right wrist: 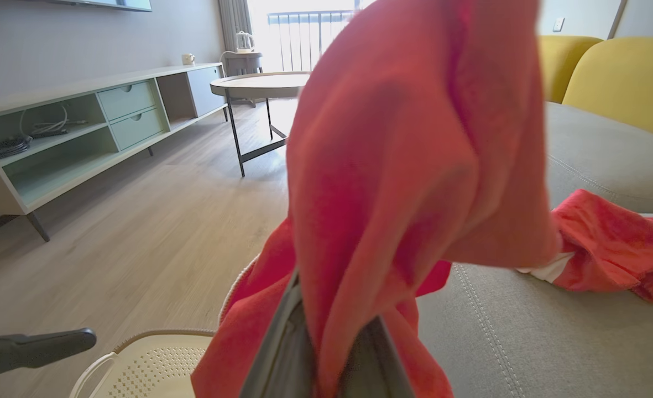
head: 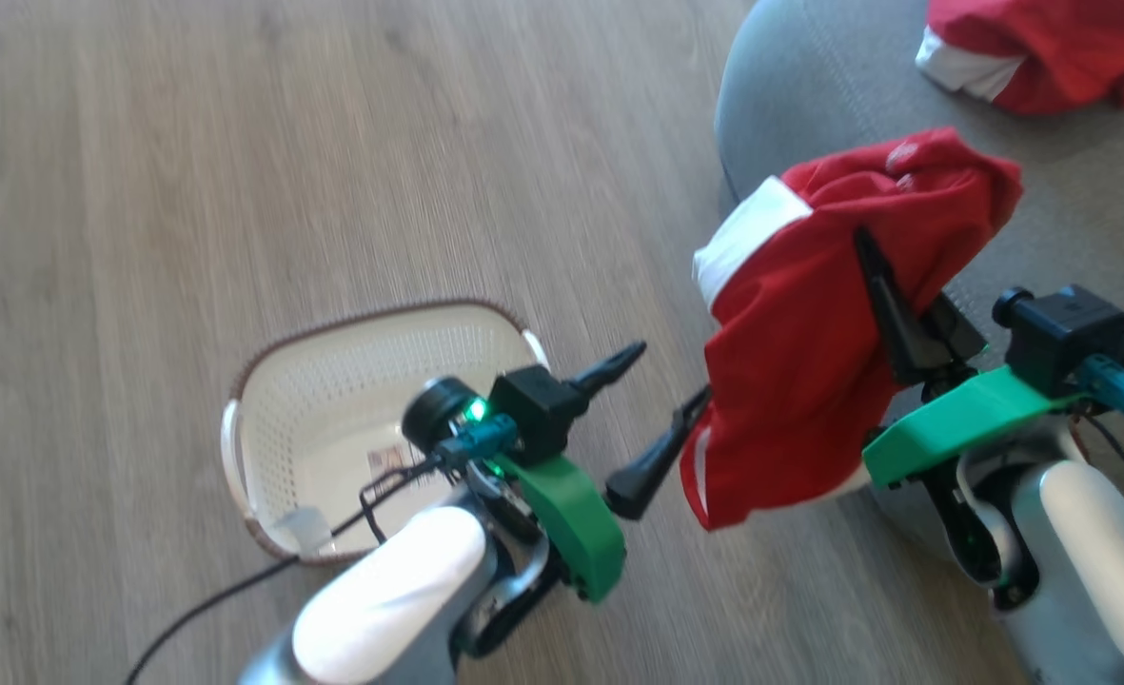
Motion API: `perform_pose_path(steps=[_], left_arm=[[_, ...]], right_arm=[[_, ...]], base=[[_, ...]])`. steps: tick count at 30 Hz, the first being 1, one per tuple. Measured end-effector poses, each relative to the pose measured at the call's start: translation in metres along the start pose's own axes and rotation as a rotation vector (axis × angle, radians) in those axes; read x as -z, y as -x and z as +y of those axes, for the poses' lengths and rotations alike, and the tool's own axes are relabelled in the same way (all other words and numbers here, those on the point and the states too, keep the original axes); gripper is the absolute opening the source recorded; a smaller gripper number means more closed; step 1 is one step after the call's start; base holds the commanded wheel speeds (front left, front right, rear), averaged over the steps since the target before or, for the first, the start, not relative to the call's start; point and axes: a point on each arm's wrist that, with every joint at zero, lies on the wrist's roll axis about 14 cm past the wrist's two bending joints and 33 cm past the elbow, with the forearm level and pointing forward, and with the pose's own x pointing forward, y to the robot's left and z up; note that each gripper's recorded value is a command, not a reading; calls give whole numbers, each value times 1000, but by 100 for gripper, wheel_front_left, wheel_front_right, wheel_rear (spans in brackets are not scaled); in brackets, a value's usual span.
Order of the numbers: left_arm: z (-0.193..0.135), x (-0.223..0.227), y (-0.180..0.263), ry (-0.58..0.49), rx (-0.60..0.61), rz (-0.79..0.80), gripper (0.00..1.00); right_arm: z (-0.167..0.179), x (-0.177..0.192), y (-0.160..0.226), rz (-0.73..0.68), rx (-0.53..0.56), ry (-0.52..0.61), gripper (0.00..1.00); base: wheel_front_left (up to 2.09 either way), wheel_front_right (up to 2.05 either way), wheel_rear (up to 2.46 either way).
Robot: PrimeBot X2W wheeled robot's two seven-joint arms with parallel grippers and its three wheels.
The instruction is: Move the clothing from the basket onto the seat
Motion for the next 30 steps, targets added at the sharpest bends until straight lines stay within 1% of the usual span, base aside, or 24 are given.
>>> perform_pose_path(steps=[5, 6, 10, 15, 18, 21, 25, 28, 30], left_arm=[[25, 2, -8, 5, -5, 5, 100], [36, 5, -10, 13, -11, 6, 100], [60, 18, -12, 32, -26, 27, 100], [96, 33, -16, 64, -56, 35, 100], [115, 46, -18, 78, -65, 45, 100], [127, 66, -17, 111, -72, 69, 100], [137, 93, -15, 151, -77, 105, 100], [145, 107, -15, 182, -89, 116, 100], [151, 114, -13, 200, -102, 120, 100]], right_arm=[[-6, 17, -15, 28, 24, -15, 0], [-7, 28, -22, 46, 32, -26, 0], [-8, 50, -39, 74, 34, -34, 0], [-26, 52, -79, 30, 56, -16, 0], [-41, 54, -103, -3, 83, -28, 0], [-65, 53, -124, -30, 129, -41, 0], [-105, 45, -154, -35, 186, -19, 0], [-138, 30, -179, -42, 243, -11, 0], [-160, 14, -197, -67, 288, -21, 0]], base=[[0, 0, 0], [0, 0, 0], [0, 0, 0], [0, 0, 0], [0, 0, 0], [0, 0, 0], [0, 0, 0], [0, 0, 0], [0, 0, 0]])
